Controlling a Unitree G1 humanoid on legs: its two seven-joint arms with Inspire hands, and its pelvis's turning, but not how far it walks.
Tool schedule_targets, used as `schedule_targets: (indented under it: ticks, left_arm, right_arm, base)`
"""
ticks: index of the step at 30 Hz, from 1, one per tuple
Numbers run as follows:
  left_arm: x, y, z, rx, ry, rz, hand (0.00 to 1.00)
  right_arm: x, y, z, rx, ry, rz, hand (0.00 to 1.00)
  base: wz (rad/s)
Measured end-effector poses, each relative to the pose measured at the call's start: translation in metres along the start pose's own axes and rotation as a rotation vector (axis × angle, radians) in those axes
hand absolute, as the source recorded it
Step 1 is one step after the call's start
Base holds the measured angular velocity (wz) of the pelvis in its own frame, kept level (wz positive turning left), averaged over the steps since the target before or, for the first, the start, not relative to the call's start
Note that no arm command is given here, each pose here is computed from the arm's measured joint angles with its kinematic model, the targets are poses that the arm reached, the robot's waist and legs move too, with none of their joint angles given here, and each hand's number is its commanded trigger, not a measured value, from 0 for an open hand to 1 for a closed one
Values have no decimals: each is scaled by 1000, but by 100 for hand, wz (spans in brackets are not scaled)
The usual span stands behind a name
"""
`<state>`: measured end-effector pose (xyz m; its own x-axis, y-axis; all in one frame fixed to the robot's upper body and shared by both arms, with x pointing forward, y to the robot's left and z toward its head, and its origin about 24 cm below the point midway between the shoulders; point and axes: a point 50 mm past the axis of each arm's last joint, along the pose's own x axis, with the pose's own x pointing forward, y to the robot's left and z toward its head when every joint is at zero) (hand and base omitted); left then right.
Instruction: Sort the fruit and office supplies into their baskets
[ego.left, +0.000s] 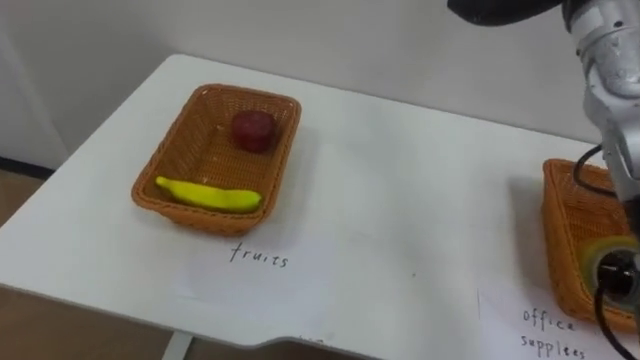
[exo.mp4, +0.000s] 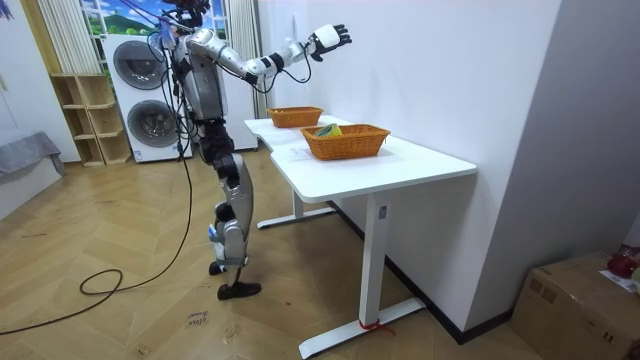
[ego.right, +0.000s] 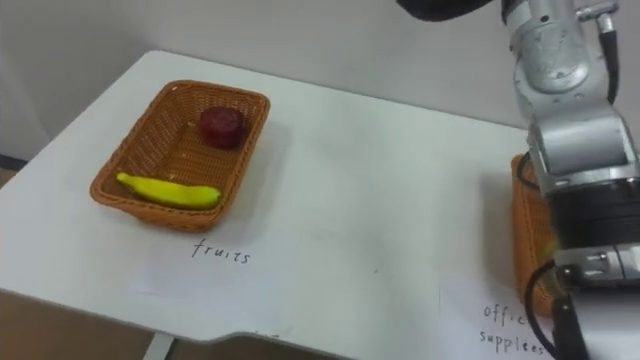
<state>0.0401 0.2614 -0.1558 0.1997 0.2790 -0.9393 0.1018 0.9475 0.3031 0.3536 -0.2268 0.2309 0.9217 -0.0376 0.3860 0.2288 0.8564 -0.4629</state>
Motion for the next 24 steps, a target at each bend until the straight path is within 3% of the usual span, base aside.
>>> schedule_targets:
  ticks: [6, 12, 18, 24]
  left_arm:
    - [-2, 8, -10, -13, 2, 22, 0]
    - [-2, 12, -7, -27, -26, 54, 0]
    - [-2, 13, -8, -35, -35, 73, 0]
    - [-4, 13, -18, -48, -28, 105, 0]
  right_arm:
    - [-10, -32, 18, -33, -91, -82, 0]
    - [-27, -52, 2, 17, -64, -161, 0]
    - [-45, -83, -15, 42, -17, -332, 0]
    - [-76, -97, -48, 53, 109, -460, 0]
  base:
    - [-19]
    - [-12]
    - [-13]
    - [-9]
